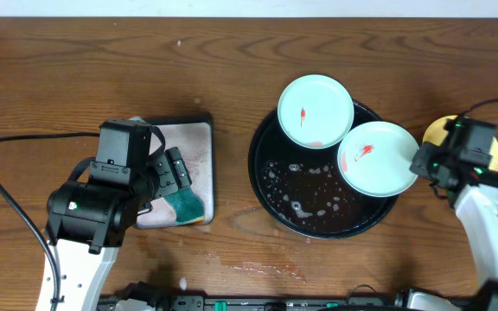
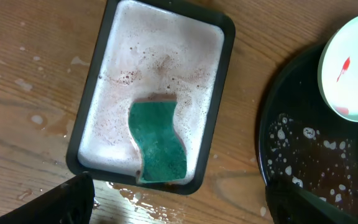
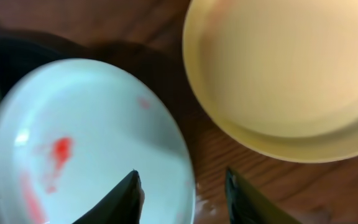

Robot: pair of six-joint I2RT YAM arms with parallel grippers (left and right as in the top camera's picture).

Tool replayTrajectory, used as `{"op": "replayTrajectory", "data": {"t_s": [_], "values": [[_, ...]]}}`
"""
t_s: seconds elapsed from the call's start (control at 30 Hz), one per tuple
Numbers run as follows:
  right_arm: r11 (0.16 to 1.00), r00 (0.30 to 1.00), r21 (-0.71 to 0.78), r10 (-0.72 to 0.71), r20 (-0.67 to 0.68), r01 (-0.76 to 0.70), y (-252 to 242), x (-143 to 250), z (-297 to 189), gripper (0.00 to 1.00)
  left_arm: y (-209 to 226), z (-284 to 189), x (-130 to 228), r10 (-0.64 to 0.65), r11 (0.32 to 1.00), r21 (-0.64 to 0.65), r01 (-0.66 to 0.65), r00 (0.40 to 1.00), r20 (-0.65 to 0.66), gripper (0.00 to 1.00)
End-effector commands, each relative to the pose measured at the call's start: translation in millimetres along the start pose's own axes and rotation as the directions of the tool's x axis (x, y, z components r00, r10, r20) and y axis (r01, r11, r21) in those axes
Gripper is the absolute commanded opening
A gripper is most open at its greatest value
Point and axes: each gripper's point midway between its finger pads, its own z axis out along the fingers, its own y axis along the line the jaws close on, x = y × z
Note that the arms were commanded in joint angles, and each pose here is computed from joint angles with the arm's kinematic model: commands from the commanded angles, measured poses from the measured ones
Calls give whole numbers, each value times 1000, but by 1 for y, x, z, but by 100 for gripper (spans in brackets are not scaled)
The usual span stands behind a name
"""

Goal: Clean dirty plates on tray and stack at the side
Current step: 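Carry the yellow plate right and set it on the table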

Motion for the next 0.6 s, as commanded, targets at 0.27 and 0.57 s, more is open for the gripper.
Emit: {"op": "replayTrajectory", "data": {"t_s": [0.27,0.57], "values": [[999,992,37,-34,-121,39,-5,27,35,1,0,-2,-2,2,1000,-1,-2,1000,4,88],[992,994,-123,-45,-98,33,22,33,-29,1,0,-2,-2,2,1000,-1,-2,1000,4,88]]}}
